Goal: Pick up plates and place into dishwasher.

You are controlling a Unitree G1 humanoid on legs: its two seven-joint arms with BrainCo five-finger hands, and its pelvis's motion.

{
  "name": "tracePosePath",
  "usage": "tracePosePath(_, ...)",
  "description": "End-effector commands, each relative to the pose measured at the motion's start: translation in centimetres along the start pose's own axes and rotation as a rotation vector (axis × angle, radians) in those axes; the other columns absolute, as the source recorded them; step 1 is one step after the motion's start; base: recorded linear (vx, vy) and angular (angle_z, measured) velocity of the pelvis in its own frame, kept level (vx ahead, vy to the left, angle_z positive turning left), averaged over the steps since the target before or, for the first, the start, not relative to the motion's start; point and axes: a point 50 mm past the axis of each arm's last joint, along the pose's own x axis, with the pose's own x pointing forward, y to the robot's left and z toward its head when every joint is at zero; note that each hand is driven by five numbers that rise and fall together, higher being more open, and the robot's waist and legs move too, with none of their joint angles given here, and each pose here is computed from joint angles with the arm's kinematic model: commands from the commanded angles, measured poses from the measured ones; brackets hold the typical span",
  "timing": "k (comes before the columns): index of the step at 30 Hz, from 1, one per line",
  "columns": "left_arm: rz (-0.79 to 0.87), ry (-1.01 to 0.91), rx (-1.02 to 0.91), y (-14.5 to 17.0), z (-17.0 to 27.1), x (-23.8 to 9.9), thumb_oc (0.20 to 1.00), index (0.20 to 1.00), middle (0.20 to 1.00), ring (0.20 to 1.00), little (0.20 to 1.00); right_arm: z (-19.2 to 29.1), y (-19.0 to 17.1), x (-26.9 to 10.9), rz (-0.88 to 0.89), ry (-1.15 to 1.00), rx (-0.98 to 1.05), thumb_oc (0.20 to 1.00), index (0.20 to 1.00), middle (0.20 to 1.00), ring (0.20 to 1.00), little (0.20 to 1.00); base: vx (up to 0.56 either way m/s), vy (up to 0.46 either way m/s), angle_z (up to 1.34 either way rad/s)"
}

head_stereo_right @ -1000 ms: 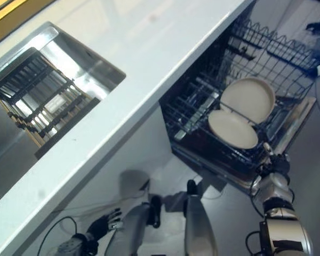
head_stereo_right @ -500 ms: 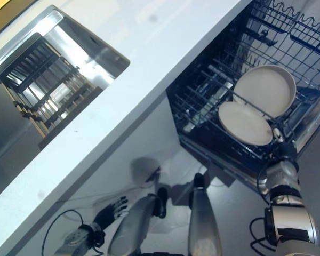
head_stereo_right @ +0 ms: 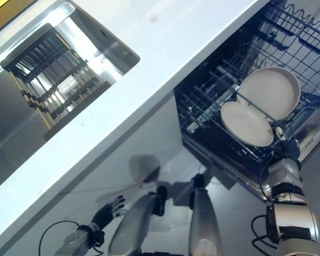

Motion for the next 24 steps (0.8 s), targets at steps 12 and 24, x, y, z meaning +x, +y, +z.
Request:
tracePosePath(12, 0.068, -0.053, -0.002, 0.9, 0.0, -1.5, 1.000, 1.000, 1.000, 1.000, 1.000, 1.8, 11.6, -1.7, 0.518, -0.021, 0.456, 1.000, 1.000, 1.000, 1.000, 1.000, 0.00, 0.000, 0.00)
tracePosePath(24, 0.068, -0.057, 0.027, 1.8, 0.4, -2.0, 1.000, 1.000, 1.000, 1.000, 1.000, 3.6, 14.0, -2.2, 0.596, -0.069, 0.251, 1.000, 1.000, 1.000, 1.000, 1.000, 0.00, -0.030, 0.04)
